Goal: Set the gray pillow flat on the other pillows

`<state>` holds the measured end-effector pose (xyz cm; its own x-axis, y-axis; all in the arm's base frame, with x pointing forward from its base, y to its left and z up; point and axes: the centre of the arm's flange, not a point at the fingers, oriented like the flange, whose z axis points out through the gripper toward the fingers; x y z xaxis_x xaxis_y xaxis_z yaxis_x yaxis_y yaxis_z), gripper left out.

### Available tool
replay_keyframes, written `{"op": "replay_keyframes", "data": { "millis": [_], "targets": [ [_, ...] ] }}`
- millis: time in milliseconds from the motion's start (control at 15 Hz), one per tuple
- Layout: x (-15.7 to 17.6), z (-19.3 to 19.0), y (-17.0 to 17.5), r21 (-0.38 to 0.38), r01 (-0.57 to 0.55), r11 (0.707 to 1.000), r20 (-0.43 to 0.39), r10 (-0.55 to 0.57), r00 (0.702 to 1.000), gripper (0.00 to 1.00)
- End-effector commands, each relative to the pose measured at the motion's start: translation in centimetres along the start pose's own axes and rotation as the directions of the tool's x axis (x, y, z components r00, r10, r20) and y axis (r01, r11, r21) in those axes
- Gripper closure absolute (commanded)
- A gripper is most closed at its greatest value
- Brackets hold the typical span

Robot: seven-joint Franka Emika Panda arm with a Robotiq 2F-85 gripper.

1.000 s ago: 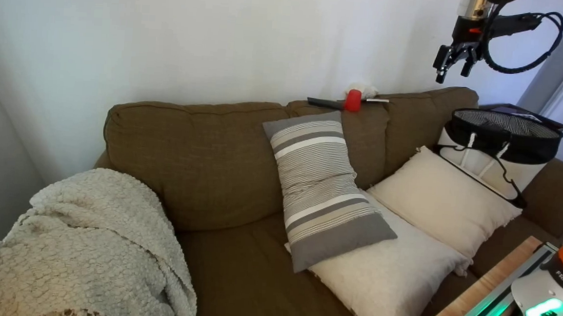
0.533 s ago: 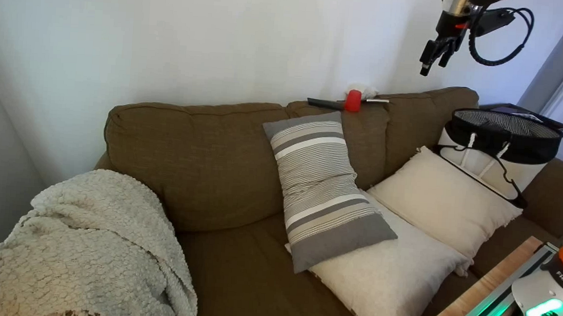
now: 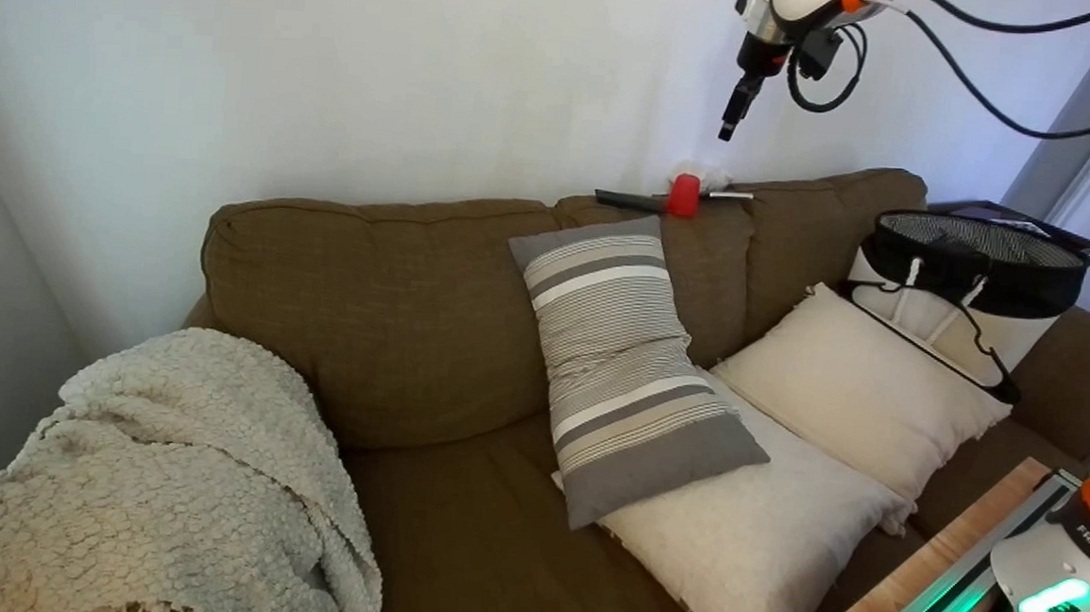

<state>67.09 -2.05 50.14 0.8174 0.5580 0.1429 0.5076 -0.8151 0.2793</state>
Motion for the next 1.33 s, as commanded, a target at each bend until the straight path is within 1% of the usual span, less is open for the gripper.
{"op": "replay_keyframes", "data": {
  "millis": [0, 67, 133, 200, 333, 467, 533, 600, 667, 733, 867, 1067, 1133, 1200, 1267],
  "targets": [
    [8.2, 4.8, 0.5, 0.068, 0.178, 0.982, -0.074, -0.173, 0.982, 0.0],
    [9.6, 6.7, 0.5, 0.093, 0.225, 0.97, -0.093, -0.217, 0.972, 0.0],
    [5.2, 4.0, -1.7, 0.057, 0.148, 0.987, -0.059, -0.145, 0.988, 0.0],
    [6.4, 5.5, -2.1, 0.074, 0.181, 0.981, -0.073, -0.176, 0.982, 0.0],
    [7.4, 7.3, -2.0, 0.083, 0.202, 0.976, -0.08, -0.196, 0.977, 0.0],
    [7.6, 7.4, -1.5, 0.079, 0.207, 0.975, -0.087, -0.2, 0.976, 0.0],
    [8.2, 8.3, -1.6, 0.079, 0.222, 0.972, -0.122, -0.211, 0.97, 0.0],
    [9.2, 10.0, -2.0, 0.11, 0.243, 0.964, -0.158, -0.224, 0.962, 0.0],
    [10.0, 11.3, -2.6, 0.104, 0.291, 0.951, -0.24, -0.26, 0.935, 0.0],
    [11.3, 12.5, -3.2, 0.095, 0.328, 0.94, -0.273, -0.292, 0.917, 0.0],
    [13.7, 15.2, -4.6, 0.126, 0.406, 0.905, -0.332, -0.348, 0.877, 0.0],
    [16.5, 19.0, -6.8, 0.225, 0.516, 0.826, -0.361, -0.422, 0.832, 0.0],
    [17.0, 19.9, -7.2, 0.221, 0.558, 0.8, -0.395, -0.449, 0.801, 0.0],
    [17.5, 21.2, -7.5, 0.228, 0.581, 0.781, -0.396, -0.47, 0.788, 0.0],
    [17.8, 21.6, -7.5, 0.243, 0.594, 0.767, -0.393, -0.482, 0.783, 0.0]
  ]
}}
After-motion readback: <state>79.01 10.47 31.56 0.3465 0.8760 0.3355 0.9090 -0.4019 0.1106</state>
